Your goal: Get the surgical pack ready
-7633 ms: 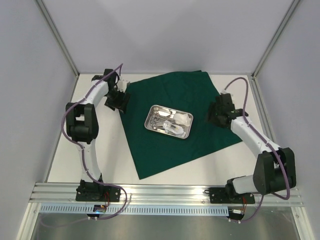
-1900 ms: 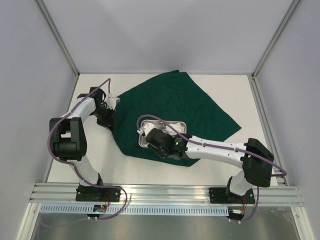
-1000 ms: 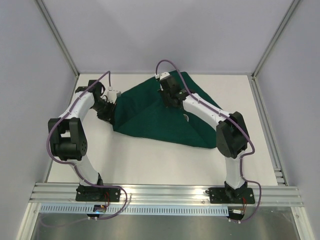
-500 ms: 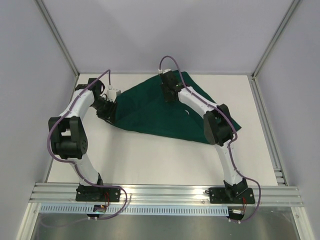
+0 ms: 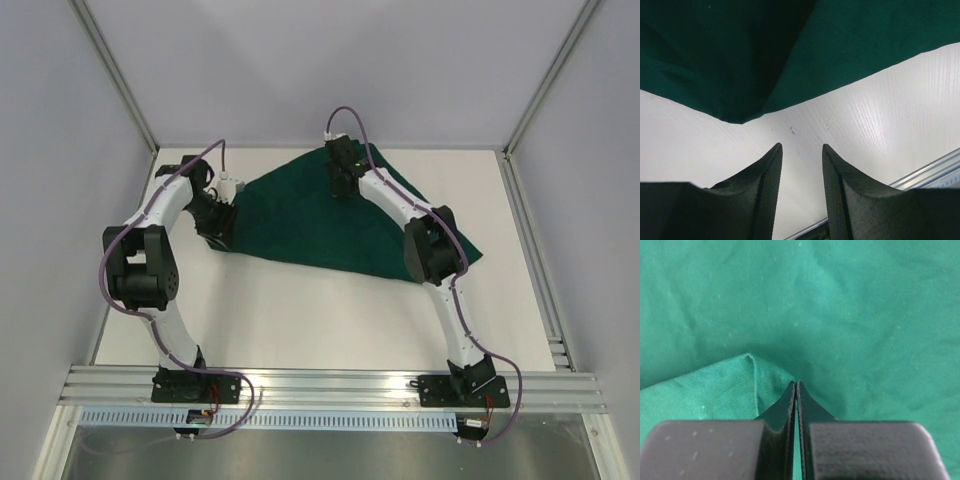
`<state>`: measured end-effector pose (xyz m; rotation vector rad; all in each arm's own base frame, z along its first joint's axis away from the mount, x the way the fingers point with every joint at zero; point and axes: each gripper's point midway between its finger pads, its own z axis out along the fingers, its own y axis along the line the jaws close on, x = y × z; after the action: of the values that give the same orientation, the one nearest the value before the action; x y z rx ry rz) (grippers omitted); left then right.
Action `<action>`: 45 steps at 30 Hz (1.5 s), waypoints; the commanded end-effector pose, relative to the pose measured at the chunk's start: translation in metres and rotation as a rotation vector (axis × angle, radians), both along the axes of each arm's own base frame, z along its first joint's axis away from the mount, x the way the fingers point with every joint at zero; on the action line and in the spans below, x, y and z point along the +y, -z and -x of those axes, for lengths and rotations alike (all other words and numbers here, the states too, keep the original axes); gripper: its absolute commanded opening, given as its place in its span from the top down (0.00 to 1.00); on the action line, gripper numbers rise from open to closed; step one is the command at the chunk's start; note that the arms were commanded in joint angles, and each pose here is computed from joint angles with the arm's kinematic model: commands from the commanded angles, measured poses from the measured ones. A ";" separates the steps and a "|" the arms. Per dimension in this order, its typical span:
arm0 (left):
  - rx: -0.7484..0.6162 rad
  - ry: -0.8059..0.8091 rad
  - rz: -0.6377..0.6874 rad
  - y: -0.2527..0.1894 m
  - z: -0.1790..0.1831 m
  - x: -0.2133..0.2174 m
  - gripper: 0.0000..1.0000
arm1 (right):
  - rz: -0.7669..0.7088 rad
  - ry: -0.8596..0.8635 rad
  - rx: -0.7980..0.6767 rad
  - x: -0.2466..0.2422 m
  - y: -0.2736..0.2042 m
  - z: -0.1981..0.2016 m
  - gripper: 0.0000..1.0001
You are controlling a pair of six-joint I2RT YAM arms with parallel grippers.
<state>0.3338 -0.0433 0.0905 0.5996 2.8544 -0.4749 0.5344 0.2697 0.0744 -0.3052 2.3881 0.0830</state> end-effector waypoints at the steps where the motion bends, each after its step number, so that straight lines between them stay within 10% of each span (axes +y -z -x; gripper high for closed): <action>1: -0.022 0.047 0.000 -0.010 -0.006 -0.012 0.53 | -0.078 0.091 -0.037 -0.013 -0.007 -0.029 0.99; 8: -0.007 0.068 -0.005 -0.004 -0.010 -0.024 0.53 | -0.204 0.090 -0.019 -0.003 -0.009 -0.038 0.97; 14: 0.012 0.080 -0.002 0.000 -0.013 -0.029 0.53 | -0.252 0.149 0.012 -0.025 -0.013 -0.047 0.47; 22: 0.022 0.092 0.005 0.003 -0.016 -0.033 0.53 | -0.313 0.156 -0.082 -0.056 -0.107 -0.029 0.43; 25: 0.013 0.090 0.018 0.000 -0.017 -0.035 0.54 | -0.287 0.214 -0.074 -0.077 -0.118 0.006 0.47; 33: -0.045 0.149 0.036 -0.015 -0.025 -0.061 0.60 | -0.289 0.314 0.061 -0.114 -0.077 0.116 0.98; 45: 0.140 0.168 -0.024 0.060 -0.029 -0.084 0.66 | -0.258 0.419 0.272 -0.127 0.025 0.173 0.99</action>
<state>0.3620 -0.1279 0.0405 0.8871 2.9078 -0.5387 0.3470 0.1392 0.0611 0.2929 2.6524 0.2385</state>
